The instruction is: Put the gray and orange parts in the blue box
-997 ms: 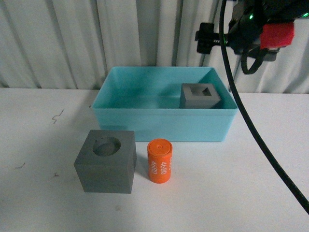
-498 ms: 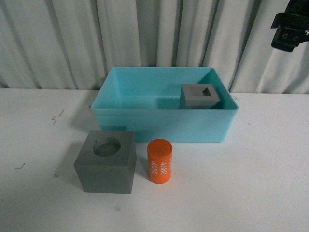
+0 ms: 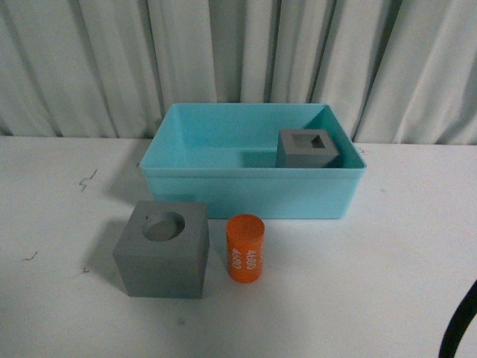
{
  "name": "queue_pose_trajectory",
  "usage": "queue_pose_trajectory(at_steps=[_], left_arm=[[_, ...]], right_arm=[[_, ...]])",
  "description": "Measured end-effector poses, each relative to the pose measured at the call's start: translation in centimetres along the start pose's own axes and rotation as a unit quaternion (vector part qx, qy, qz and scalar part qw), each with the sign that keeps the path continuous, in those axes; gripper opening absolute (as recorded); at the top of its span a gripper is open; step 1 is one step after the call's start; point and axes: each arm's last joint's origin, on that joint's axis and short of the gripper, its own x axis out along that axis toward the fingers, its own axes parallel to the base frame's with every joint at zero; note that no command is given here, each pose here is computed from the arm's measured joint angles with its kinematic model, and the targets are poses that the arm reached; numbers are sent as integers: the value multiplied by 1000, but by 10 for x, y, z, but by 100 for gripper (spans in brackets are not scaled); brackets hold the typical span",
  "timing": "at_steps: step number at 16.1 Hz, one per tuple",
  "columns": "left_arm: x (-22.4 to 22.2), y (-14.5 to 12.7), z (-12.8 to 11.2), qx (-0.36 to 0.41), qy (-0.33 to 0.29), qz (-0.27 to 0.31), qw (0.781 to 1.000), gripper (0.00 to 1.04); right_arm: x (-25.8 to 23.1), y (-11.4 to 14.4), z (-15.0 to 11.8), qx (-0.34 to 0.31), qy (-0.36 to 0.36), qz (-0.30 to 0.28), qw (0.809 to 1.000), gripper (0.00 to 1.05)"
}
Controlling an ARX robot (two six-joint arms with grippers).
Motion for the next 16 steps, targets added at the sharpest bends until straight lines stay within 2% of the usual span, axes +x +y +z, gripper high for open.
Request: queue_pose_trajectory(at_steps=[1,4,6,7,9,11,16], left_arm=[[0,0,0,0,0,0,1000,98],[0,0,0,0,0,0,1000,98],[0,0,0,0,0,0,1000,98],[0,0,0,0,0,0,1000,98],[0,0,0,0,0,0,1000,98],[0,0,0,0,0,0,1000,98],[0,0,0,0,0,0,1000,98]], right_arm=[[-21,-6,-4,-4,-3,-5,1000,2],[-47,-20,-11,-5,-1,-9,1000,2],[-62,-20,-14,-5,-2,-8,1000,2],[-68,-20,-15,-5,-24,-7,1000,2],[-79,-20,-29,-5,13,-7,1000,2],[-89,-20,-22,-5,-9,-7,1000,2],[-106,-19,-21,-5,-9,-7,1000,2]])
